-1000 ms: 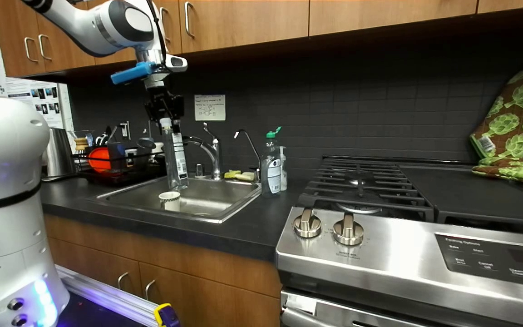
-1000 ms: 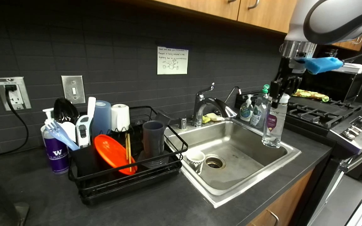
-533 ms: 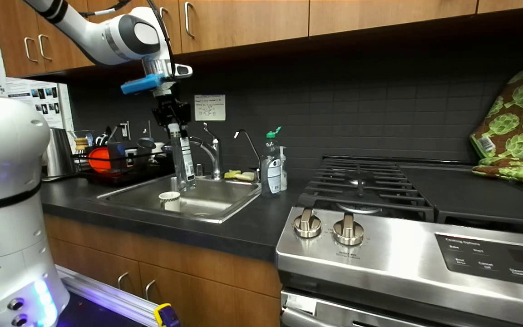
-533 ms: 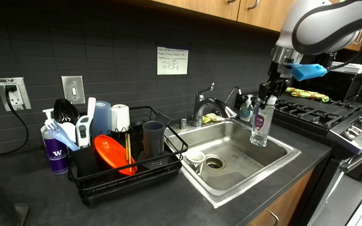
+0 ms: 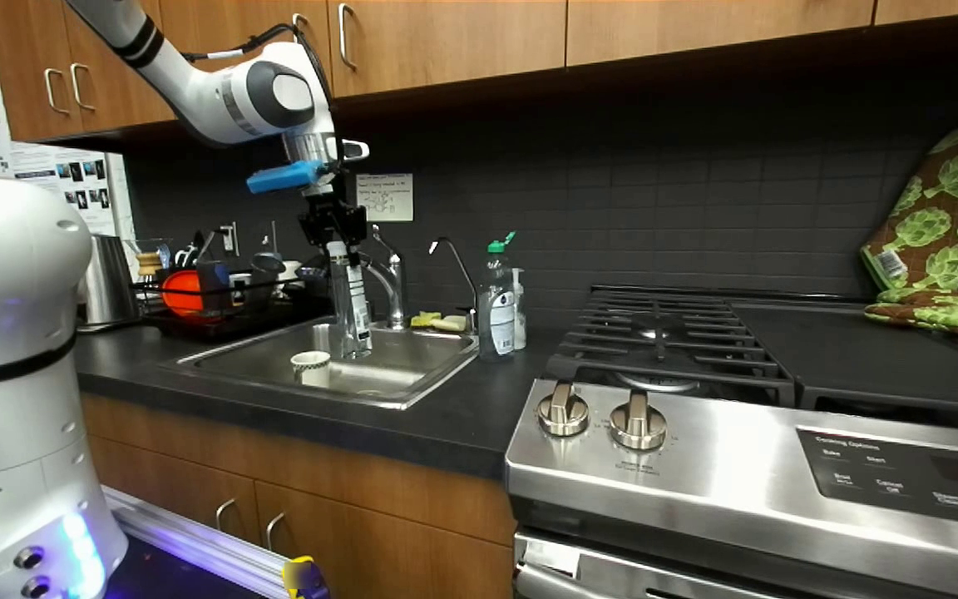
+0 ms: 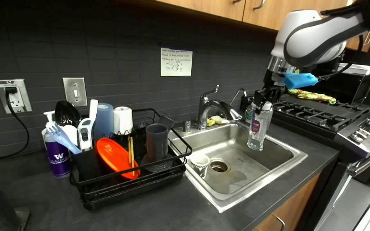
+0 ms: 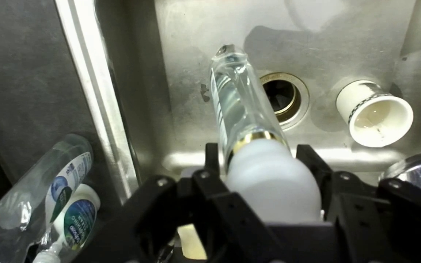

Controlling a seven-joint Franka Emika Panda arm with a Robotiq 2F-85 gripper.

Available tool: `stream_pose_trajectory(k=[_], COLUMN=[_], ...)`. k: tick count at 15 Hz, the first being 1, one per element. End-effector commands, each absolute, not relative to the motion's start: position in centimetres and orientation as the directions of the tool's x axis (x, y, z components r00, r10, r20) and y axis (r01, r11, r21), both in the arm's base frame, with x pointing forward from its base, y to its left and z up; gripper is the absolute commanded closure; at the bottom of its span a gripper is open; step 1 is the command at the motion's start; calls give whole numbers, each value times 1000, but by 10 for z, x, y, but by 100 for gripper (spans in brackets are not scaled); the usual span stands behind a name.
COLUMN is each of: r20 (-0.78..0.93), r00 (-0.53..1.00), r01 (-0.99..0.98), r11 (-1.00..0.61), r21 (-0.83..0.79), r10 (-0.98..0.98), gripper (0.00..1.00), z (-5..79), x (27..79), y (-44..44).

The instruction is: Put the bottle in the sink

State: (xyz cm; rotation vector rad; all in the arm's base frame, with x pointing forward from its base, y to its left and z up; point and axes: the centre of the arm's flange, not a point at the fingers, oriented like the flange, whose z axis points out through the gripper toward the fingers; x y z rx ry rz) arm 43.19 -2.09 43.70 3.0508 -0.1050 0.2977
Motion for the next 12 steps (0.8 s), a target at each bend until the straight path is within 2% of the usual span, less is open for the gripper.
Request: stream_pose_trajectory(k=[1, 12], r20=[195, 168], r00=[975, 962], r01=[-119, -219], r11=[-991, -976], r21=[59, 10], r10=[-106, -215], gripper=[71, 71], z=[433, 396], x=[459, 503], y=[-32, -59])
